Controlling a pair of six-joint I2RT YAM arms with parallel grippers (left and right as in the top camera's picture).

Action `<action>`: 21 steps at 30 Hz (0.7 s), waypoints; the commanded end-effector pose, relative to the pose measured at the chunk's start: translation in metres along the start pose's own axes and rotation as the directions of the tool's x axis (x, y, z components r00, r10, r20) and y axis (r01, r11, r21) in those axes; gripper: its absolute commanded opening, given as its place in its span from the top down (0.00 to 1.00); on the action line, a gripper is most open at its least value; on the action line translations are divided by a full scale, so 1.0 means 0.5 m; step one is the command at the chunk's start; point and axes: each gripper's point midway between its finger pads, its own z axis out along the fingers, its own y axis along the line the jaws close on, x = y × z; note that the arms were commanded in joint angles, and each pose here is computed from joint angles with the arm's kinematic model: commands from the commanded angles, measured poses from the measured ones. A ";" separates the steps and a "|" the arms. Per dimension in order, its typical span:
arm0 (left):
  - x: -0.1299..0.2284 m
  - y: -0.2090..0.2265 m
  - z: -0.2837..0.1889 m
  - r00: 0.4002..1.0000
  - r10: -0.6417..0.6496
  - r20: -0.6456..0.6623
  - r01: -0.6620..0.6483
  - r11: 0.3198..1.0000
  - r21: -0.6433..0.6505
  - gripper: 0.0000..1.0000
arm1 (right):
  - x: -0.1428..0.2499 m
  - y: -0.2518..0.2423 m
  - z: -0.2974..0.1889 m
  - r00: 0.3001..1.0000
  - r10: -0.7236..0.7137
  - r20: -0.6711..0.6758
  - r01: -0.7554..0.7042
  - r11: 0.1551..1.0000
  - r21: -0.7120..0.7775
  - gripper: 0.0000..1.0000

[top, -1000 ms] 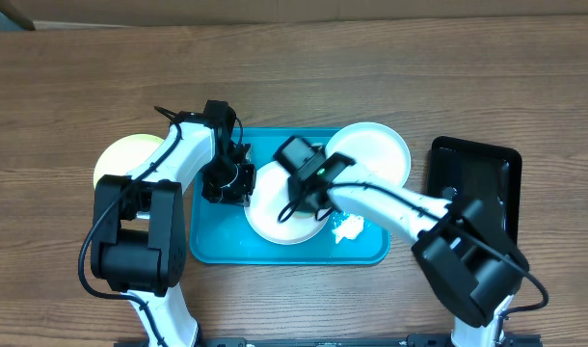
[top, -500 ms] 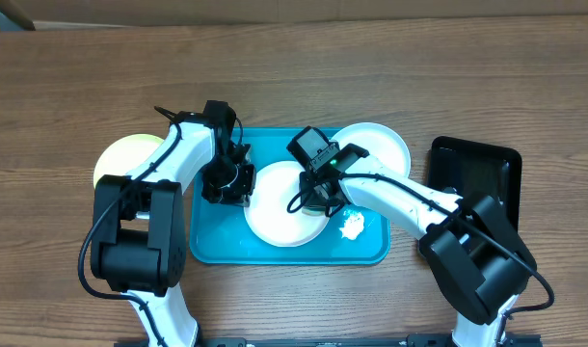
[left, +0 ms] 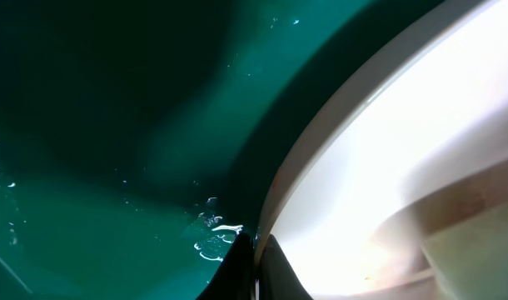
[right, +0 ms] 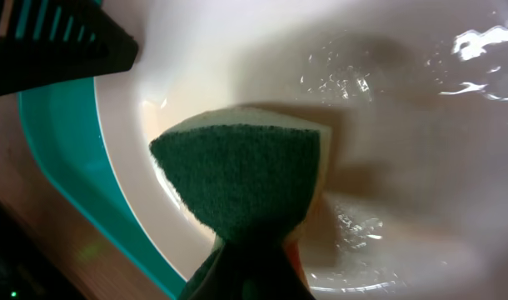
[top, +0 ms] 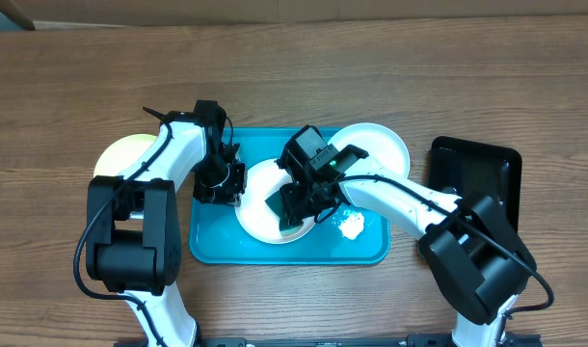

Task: Clean dirty plates on tray and stack at the side
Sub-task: 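Return the sponge with the right gripper above the black tray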

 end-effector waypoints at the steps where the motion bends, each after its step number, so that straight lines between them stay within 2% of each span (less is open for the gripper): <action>1: -0.008 0.003 -0.022 0.999 -0.016 0.041 0.017 1.000 -0.022 0.96 | -0.073 0.015 -0.112 0.984 -0.069 0.162 0.060 0.996 0.062 0.96; 8: -0.013 0.012 -0.061 0.994 -0.006 0.108 0.013 0.998 -0.067 0.96 | -0.084 -0.051 -0.227 0.966 0.012 0.259 -0.064 0.979 0.194 0.96; 10: -0.013 0.016 -0.075 0.991 -0.004 0.131 0.015 0.996 -0.085 0.96 | -0.078 -0.089 -0.264 0.952 0.080 0.296 -0.156 0.957 0.243 0.96; 13: -0.015 0.028 -0.102 0.982 -0.041 0.183 0.064 0.990 -0.123 0.96 | -0.056 -0.159 -0.330 0.908 0.208 0.364 -0.328 0.893 0.307 0.96; 16: -0.016 0.042 -0.139 0.965 -0.072 0.251 0.116 0.979 -0.167 0.96 | -0.022 -0.222 -0.391 0.871 0.291 0.395 -0.432 0.837 0.336 0.96; 19: -0.010 0.070 -0.189 0.934 -0.112 0.341 0.200 0.951 -0.237 0.96 | 0.014 -0.281 -0.437 0.830 0.379 0.410 -0.525 0.780 0.341 0.96; 21: -0.001 0.089 -0.235 0.897 -0.133 0.421 0.266 0.924 -0.274 0.96 | 0.052 -0.342 -0.468 0.784 0.459 0.419 -0.608 0.706 0.364 0.96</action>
